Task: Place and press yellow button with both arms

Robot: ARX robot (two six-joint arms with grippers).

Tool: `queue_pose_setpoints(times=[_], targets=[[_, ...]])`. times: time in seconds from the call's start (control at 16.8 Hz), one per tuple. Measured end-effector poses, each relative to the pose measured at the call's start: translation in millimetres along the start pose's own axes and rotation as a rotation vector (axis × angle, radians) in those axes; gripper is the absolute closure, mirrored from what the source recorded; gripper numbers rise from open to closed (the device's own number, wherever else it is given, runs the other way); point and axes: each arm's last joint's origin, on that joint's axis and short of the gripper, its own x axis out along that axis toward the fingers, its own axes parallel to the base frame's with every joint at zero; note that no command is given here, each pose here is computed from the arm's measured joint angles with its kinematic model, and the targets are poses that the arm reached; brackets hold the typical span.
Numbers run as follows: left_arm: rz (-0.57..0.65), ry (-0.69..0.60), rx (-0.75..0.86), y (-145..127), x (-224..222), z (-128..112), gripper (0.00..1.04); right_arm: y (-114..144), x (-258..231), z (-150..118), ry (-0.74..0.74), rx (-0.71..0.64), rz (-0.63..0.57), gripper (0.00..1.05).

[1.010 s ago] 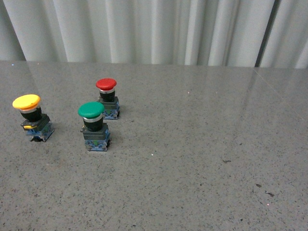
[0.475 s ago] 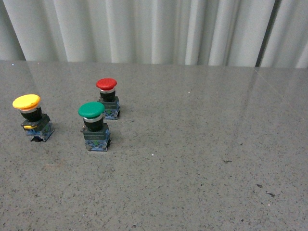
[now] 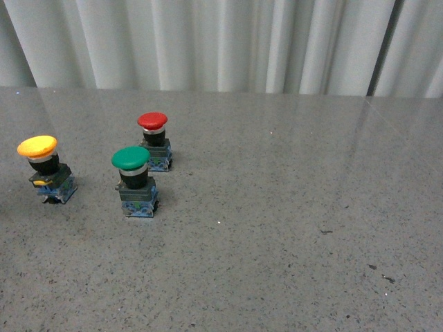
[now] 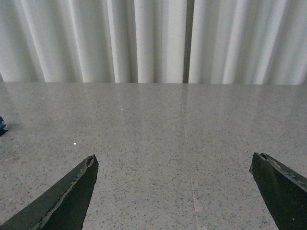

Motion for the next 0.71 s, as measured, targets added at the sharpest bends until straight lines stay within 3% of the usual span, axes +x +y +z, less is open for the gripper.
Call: queue_pose_setpoints(times=[0.3,0.71], targets=[[-0.161,0.112,0.041,-48,42,-4,0.07,0,0,0,0.0,0.0,0.0,0.07],[-0.191,0.227,0.084,-87,57,-31,0.07,0,0,0,0.0,0.0,0.0,0.07]])
